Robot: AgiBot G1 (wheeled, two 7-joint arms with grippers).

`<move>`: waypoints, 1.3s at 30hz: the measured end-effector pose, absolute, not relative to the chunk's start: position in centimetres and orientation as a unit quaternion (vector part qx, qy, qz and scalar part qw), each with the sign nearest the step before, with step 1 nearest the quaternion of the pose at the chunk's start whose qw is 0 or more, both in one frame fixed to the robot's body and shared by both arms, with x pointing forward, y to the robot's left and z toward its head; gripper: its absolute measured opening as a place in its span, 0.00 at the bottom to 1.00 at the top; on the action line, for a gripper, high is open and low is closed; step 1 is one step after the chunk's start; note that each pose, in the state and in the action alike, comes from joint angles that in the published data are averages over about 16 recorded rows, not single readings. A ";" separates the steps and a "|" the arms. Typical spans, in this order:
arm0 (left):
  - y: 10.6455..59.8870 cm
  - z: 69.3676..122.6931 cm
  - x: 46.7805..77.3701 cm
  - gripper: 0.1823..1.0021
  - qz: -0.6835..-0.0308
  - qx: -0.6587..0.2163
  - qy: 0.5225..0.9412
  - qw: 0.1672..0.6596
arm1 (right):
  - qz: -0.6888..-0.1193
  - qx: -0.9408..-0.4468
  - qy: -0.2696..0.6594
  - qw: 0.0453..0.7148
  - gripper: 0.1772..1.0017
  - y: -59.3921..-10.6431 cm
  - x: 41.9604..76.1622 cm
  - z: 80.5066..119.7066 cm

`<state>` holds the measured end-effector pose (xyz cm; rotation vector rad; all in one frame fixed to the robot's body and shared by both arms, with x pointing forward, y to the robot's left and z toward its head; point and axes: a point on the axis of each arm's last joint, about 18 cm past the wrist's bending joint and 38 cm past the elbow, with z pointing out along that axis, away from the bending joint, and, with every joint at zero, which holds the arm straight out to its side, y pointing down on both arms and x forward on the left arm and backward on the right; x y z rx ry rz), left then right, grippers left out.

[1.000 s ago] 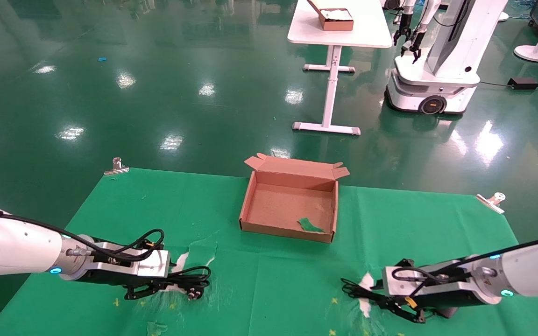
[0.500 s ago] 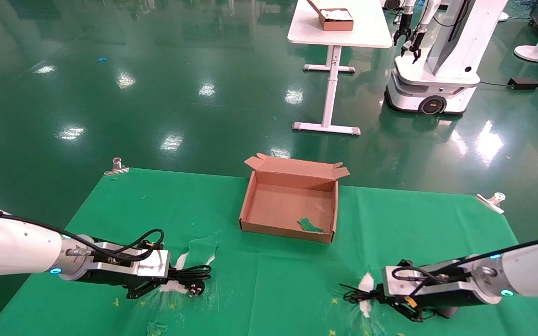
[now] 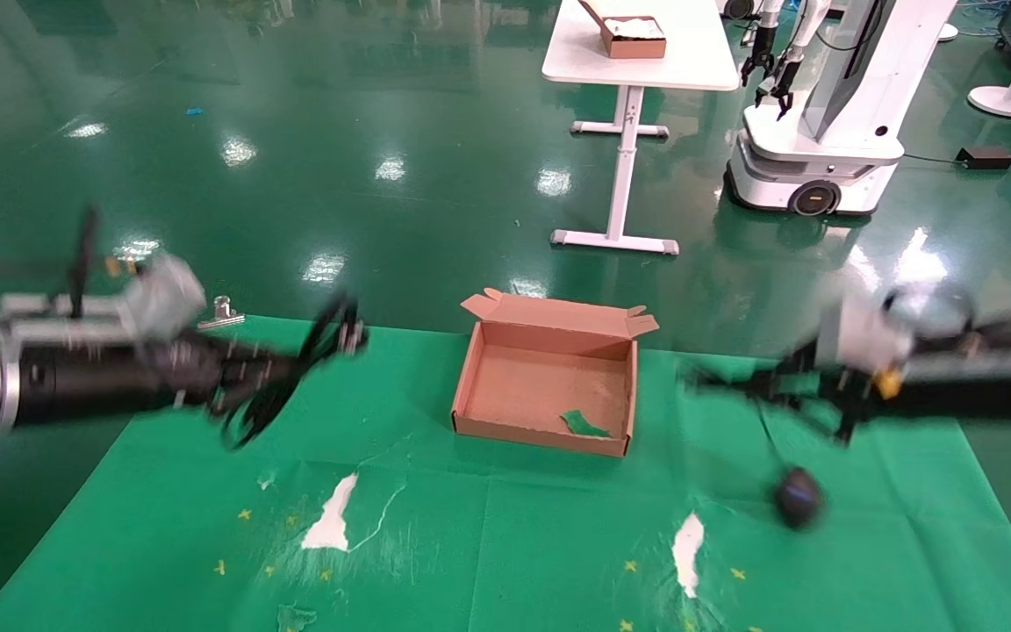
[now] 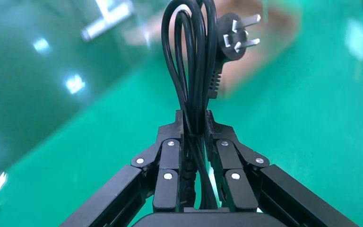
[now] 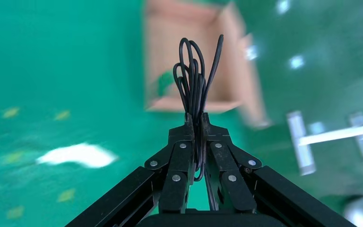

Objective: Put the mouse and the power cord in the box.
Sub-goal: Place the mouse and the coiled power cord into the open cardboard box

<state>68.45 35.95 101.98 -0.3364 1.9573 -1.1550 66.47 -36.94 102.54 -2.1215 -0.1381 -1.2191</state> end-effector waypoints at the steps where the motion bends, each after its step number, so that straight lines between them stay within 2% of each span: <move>1: 35.5 102.9 68.6 0.10 -0.479 -0.143 0.763 0.410 | -0.475 -0.809 -0.060 0.341 0.03 -36.4 66.4 103.5; 5: 32.7 106.8 69.5 0.10 -0.541 -0.162 0.714 0.414 | -0.497 -0.790 -0.089 0.348 0.03 -33.2 67.1 106.7; 9: 29.3 110.4 70.6 0.10 -0.575 -0.162 0.678 0.428 | -0.519 -0.774 -0.101 0.350 0.03 -28.9 69.2 107.9; 17: 25.8 114.9 71.2 0.10 -0.592 -0.146 0.645 0.461 | -0.546 -0.762 -0.065 0.343 0.03 -22.4 74.4 104.6; 22: 26.0 114.5 71.1 0.10 -0.583 -0.140 0.655 0.461 | -0.549 -0.766 -0.035 0.334 0.03 -21.0 76.2 101.3; 27: 26.7 112.8 70.8 0.10 -0.561 -0.129 0.681 0.453 | -0.541 -0.770 -0.026 0.337 0.03 -20.5 76.6 99.4; 33: 26.1 111.3 71.0 0.10 -0.521 -0.100 0.715 0.455 | -0.538 -0.771 -0.025 0.341 0.04 -20.5 76.6 98.8; 39: 23.2 110.6 71.7 0.10 -0.474 -0.050 0.742 0.471 | -0.554 -0.765 -0.013 0.329 0.09 -22.0 76.9 99.5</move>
